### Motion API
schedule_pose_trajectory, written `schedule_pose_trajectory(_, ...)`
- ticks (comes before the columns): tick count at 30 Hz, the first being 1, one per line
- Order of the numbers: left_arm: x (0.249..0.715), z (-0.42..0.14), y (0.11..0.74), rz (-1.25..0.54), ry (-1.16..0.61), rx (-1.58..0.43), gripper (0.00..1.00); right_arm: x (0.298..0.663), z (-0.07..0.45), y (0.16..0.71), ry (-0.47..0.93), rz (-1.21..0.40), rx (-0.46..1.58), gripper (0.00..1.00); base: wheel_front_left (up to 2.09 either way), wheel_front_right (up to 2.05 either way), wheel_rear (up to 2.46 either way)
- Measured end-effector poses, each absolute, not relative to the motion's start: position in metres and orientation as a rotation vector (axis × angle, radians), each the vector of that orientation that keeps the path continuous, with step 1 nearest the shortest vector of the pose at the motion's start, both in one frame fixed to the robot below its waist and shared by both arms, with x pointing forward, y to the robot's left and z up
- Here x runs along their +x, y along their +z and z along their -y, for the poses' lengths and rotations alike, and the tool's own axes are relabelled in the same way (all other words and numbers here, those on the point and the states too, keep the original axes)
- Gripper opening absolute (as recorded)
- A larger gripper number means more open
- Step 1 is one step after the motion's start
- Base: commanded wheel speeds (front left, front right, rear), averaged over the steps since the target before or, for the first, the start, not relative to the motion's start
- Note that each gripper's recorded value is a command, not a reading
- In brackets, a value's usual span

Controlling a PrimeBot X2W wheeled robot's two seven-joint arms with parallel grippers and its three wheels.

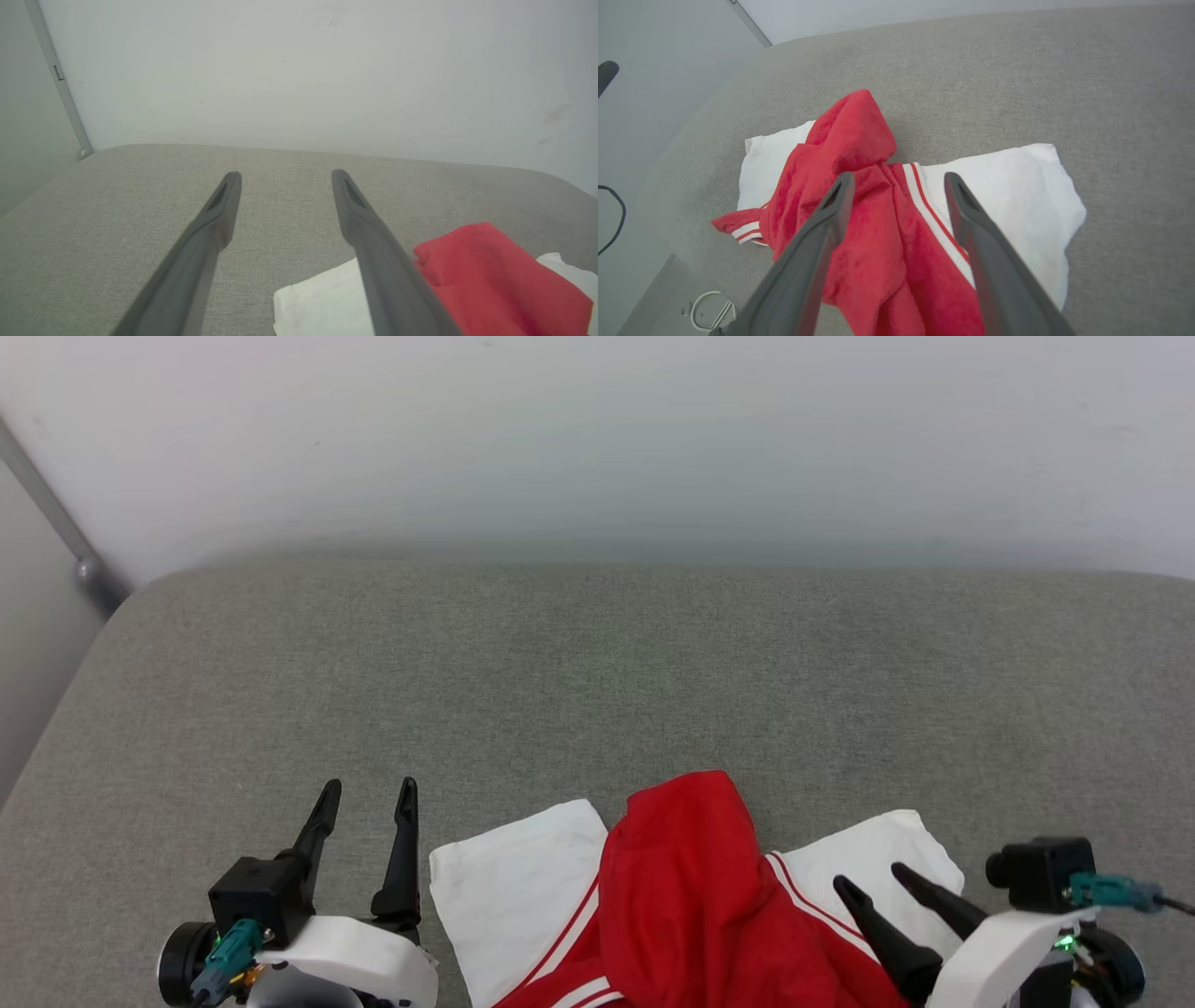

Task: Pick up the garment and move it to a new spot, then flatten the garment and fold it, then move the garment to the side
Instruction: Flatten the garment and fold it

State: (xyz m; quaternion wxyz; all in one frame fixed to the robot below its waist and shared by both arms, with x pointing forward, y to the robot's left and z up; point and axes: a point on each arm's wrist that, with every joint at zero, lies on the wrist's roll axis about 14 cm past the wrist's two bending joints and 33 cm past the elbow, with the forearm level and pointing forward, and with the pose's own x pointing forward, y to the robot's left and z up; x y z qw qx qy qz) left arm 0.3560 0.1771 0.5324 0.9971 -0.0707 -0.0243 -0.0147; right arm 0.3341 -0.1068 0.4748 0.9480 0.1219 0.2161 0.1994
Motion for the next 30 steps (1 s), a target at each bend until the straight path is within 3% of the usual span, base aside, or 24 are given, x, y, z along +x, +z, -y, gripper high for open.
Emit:
schedule_pose_trajectory(3,0.356,-0.177,0.533,0.050,-0.029,-0.139,1.00,0.348,0.106,0.484,0.426,-0.435,0.220,1.00,0.00,0.00,0.00)
schedule_pose_trajectory(13,0.359,-0.177,0.527,0.031,-0.029,-0.146,1.00,0.379,0.058,0.475,0.616,-0.667,0.103,1.00,0.00,0.00,0.00)
schedule_pose_trajectory(23,0.365,-0.185,0.517,0.014,0.004,-0.158,1.00,0.381,0.033,0.422,0.690,-0.964,0.064,1.00,0.00,0.00,0.00)
schedule_pose_trajectory(24,0.365,-0.186,0.516,0.013,0.011,-0.157,1.00,0.380,0.030,0.420,0.699,-0.979,0.070,0.47,0.00,0.00,0.00)
schedule_pose_trajectory(25,0.365,-0.188,0.515,0.011,0.016,-0.156,1.00,0.381,0.028,0.418,0.704,-0.984,0.068,0.00,0.00,0.00,0.00)
schedule_pose_trajectory(30,0.366,-0.190,0.513,0.008,0.024,-0.154,1.00,0.398,0.028,0.432,0.699,-0.904,0.075,0.00,0.00,0.00,0.00)
